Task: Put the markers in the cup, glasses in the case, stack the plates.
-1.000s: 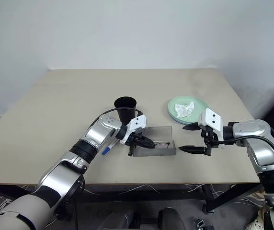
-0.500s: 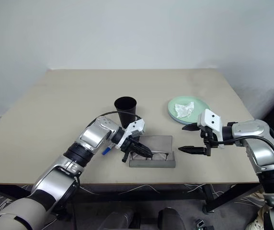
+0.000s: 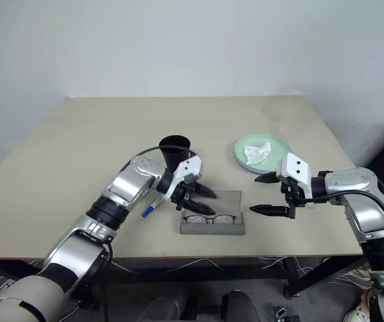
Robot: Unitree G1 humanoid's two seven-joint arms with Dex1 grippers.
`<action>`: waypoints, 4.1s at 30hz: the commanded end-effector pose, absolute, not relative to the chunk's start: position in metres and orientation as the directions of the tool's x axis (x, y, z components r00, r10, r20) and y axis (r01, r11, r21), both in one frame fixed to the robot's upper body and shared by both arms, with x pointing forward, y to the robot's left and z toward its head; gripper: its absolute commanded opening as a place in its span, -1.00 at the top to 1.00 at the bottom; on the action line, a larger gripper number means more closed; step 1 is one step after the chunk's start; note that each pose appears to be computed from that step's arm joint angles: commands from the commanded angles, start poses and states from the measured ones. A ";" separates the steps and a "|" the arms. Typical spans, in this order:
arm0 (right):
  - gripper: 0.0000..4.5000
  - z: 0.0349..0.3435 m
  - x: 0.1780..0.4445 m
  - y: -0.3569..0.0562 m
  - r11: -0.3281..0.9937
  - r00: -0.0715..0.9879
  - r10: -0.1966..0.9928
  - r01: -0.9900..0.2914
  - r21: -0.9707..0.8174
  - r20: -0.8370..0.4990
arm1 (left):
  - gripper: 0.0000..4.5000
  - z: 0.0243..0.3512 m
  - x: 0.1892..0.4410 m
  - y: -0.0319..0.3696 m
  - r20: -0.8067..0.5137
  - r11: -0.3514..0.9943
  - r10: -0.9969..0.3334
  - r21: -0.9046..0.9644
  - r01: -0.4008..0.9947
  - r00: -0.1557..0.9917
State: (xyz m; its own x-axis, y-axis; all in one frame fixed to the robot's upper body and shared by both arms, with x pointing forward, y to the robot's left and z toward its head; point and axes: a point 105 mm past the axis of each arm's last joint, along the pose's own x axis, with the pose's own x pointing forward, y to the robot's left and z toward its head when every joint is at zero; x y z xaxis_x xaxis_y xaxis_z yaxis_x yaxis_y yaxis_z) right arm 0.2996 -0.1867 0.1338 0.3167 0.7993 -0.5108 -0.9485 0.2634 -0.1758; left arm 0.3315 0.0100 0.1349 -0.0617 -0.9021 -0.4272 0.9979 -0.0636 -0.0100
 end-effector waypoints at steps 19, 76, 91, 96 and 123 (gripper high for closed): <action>-1.00 0.146 0.306 -0.185 0.252 0.329 0.810 -0.943 -0.218 -0.486 | 0.99 0.118 0.371 -0.007 -0.461 0.113 -0.857 0.271 0.956 0.232; -1.00 0.146 0.307 -0.180 0.243 0.328 0.815 -0.942 -0.231 -0.477 | 0.99 0.083 0.310 0.019 -0.600 -0.087 -0.800 0.100 0.991 -0.010; -1.00 0.147 0.306 -0.178 0.247 0.328 0.820 -0.942 -0.228 -0.469 | 0.99 0.119 0.316 0.067 -0.542 0.150 -0.825 0.064 0.987 0.161; -1.00 0.144 0.306 -0.179 0.246 0.323 0.820 -0.944 -0.220 -0.473 | 0.73 0.126 0.308 0.098 -0.529 0.243 -0.824 -0.006 0.970 0.204; -1.00 0.141 0.311 -0.167 0.214 0.292 0.837 -0.953 -0.213 -0.463 | -0.49 0.110 0.381 0.117 -0.653 0.515 -0.558 0.211 0.831 0.512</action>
State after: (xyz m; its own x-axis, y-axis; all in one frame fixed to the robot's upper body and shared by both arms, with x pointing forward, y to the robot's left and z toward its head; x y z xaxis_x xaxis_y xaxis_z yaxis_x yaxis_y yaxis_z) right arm 0.3084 -0.1697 0.1264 0.2728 0.8276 -0.4905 -0.9619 0.2256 -0.1543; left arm 0.3747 0.1196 0.0987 0.4831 -0.5716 -0.6632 0.8400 0.5162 0.1671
